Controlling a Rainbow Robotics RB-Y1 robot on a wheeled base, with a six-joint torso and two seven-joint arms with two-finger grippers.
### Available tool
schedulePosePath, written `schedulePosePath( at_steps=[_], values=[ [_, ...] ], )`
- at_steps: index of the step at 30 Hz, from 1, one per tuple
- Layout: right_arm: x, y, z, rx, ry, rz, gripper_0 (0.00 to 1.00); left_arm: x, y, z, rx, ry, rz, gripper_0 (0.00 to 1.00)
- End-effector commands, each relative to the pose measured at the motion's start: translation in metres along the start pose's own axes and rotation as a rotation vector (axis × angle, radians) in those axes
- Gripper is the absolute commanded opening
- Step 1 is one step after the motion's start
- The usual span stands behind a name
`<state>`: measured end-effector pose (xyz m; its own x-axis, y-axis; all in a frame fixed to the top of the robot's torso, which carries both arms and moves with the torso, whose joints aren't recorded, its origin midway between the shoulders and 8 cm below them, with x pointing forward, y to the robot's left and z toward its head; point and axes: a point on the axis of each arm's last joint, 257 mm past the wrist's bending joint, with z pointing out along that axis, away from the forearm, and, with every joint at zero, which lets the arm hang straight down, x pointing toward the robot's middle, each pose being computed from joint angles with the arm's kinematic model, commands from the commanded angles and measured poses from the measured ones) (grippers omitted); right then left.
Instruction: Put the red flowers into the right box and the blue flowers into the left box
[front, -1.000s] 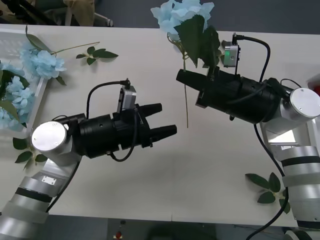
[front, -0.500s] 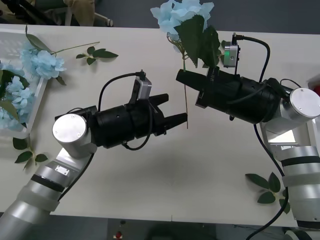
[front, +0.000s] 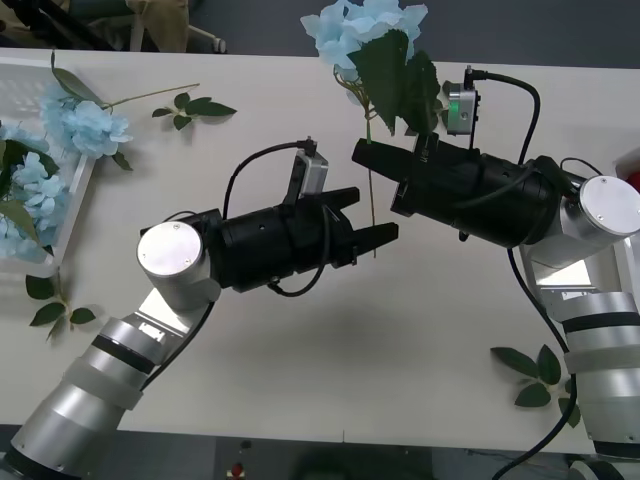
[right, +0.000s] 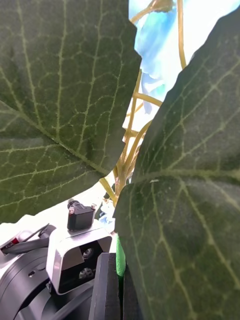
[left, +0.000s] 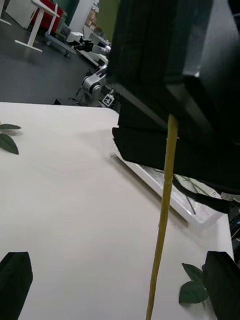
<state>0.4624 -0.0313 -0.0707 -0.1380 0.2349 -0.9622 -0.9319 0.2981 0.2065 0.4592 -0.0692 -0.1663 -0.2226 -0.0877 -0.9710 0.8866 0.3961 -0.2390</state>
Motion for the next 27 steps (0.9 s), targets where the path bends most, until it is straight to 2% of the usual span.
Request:
schedulePosePath(
  at_steps=[1,3,4,5,24,26,27],
  values=[
    [-0.0085,0.0064,0.0012,-0.025,0.005,-0.057,0.0,-0.0213,-0.0081,0.0103,0.018,-0.034,0.036,0.92],
    [-0.0085,0.0063,0.0009,-0.025,0.007,-0.06,0.0,-0.0216,-0.0071,0.0111,0.011,-0.037,0.034,0.55],
    [-0.0085,0.0064,0.0012,-0.025,0.005,-0.057,0.0,-0.0217,-0.0063,0.011,0.008,-0.038,0.034,0.24],
    [-0.0089,0.0065,0.0009,-0.025,0.006,-0.06,0.0,-0.0219,-0.0066,0.0117,0.007,-0.04,0.033,0.0],
    [-0.0107,0.0081,0.0005,-0.032,0.0,-0.056,0.0,-0.0294,-0.0032,0.0102,-0.004,-0.07,0.002,0.0],
    [-0.0108,0.0072,-0.0003,-0.029,0.002,-0.057,0.42,-0.0299,-0.0031,0.0098,-0.003,-0.072,0.0,0.0],
    [-0.0124,0.0058,-0.0011,-0.025,0.0,-0.06,0.68,-0.0298,-0.0027,0.0093,-0.003,-0.072,-0.001,0.0]
  ],
)
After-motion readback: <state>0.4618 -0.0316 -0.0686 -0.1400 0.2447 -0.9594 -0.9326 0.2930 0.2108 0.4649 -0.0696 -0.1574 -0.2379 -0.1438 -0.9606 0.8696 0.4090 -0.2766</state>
